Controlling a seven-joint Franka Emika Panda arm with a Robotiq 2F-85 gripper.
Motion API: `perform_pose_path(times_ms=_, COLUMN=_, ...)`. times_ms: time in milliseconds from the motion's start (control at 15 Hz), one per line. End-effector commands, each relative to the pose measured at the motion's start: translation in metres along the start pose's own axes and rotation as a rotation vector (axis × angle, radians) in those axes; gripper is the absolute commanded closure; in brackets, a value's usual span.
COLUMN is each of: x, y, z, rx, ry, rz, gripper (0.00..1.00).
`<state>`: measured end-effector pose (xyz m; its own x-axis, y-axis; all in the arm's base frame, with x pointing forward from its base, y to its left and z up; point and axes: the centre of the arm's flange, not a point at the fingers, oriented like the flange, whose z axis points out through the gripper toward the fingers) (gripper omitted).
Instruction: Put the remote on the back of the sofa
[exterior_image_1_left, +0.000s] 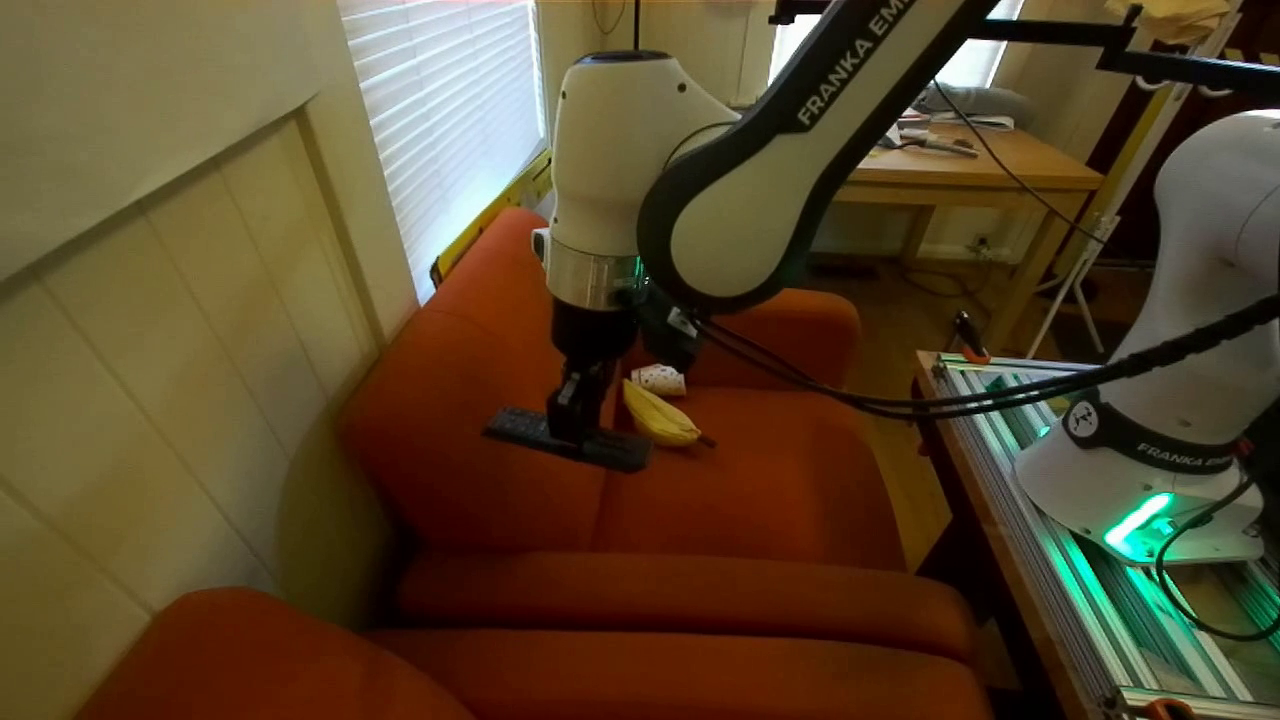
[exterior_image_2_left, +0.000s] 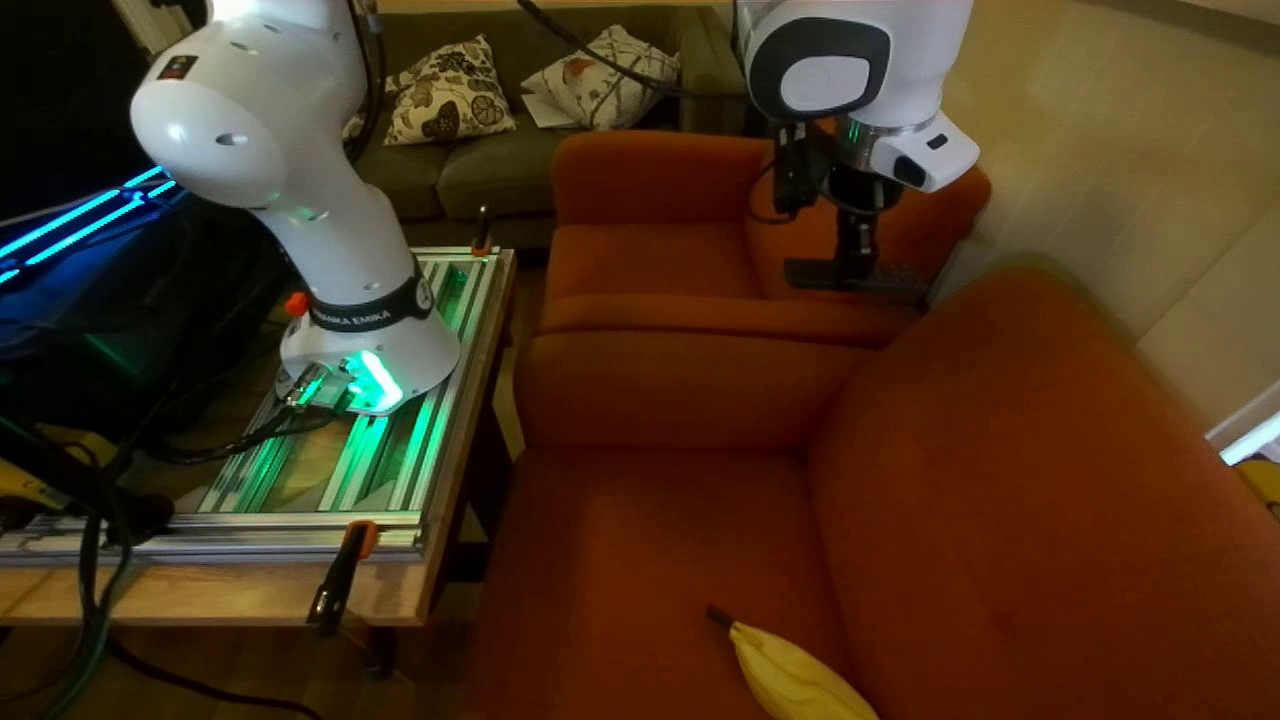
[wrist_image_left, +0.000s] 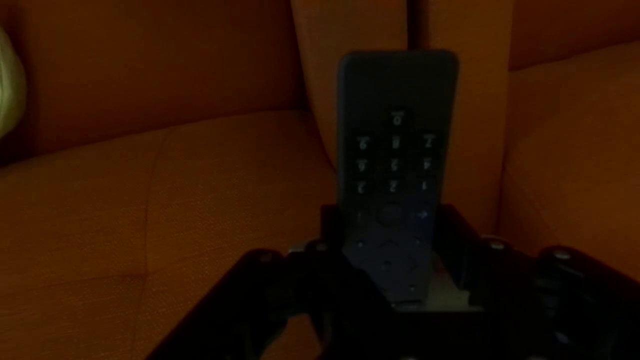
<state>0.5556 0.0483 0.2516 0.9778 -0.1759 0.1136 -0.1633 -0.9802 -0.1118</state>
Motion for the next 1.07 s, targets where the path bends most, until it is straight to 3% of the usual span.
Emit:
perform_pose_path(times_ms=0, x=0.021, y=0.006, z=-0.008, rx=0.011, ry=0.031, rz=0.193, gripper=0.74)
perform_pose_path(times_ms=400, x=0.055, y=0.029, z=-0.022, rx=0.006, ry=0.082, rz=0.508, gripper=0.74)
perform_pose_path(times_ms=867, x=0.103, y=0.034, z=-0.031, rx=0.088, ry=0.145, rz=0.857, gripper=0.74)
perform_pose_path(times_ms=933, x=0.082, y=0.043, z=-0.031, rx=0.058, ry=0.128, rz=0.764, gripper=0.49)
perform_pose_path(times_ms=1000, x=0.087, y=0.041, z=-0.032, rx=0.067, ry=0.133, rz=0.795, gripper=0.49)
